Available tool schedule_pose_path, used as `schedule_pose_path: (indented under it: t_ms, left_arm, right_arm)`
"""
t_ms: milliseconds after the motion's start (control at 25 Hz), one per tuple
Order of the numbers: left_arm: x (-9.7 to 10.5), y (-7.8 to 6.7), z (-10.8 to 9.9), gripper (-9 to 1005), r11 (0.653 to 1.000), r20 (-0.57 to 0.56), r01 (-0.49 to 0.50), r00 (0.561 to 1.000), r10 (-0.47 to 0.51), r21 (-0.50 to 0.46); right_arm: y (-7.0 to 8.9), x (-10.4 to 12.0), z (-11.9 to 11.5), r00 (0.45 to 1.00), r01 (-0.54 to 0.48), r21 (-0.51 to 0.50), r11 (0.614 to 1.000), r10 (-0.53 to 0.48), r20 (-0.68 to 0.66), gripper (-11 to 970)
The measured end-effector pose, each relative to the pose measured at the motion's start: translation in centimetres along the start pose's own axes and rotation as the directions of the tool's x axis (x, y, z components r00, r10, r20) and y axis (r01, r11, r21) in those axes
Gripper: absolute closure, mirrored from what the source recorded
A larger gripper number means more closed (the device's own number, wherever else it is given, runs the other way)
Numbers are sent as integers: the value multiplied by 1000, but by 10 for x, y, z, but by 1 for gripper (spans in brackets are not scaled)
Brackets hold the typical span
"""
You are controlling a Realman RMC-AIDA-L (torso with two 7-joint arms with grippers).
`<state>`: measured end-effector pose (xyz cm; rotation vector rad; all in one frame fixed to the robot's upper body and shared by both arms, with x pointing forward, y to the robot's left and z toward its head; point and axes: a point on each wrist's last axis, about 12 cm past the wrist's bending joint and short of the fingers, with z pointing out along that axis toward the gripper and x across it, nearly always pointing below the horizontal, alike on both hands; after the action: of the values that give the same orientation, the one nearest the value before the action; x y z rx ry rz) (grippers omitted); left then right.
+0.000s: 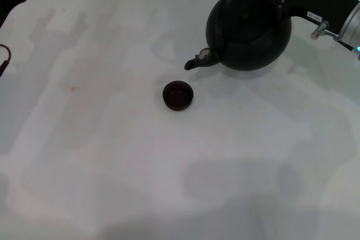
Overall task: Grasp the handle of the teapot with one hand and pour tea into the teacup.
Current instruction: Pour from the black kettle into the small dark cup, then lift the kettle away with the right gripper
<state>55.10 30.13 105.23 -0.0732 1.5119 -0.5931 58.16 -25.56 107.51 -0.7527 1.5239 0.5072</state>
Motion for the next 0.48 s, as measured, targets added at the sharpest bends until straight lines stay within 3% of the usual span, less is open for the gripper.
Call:
schedule_pose_path:
  t_ms: [480]
  left_arm:
    - [0,0,1,161,1000,1,6,1000,-6,1]
  right_arm:
    - [5,-3,3,987,157,-27,987,-156,25,792]
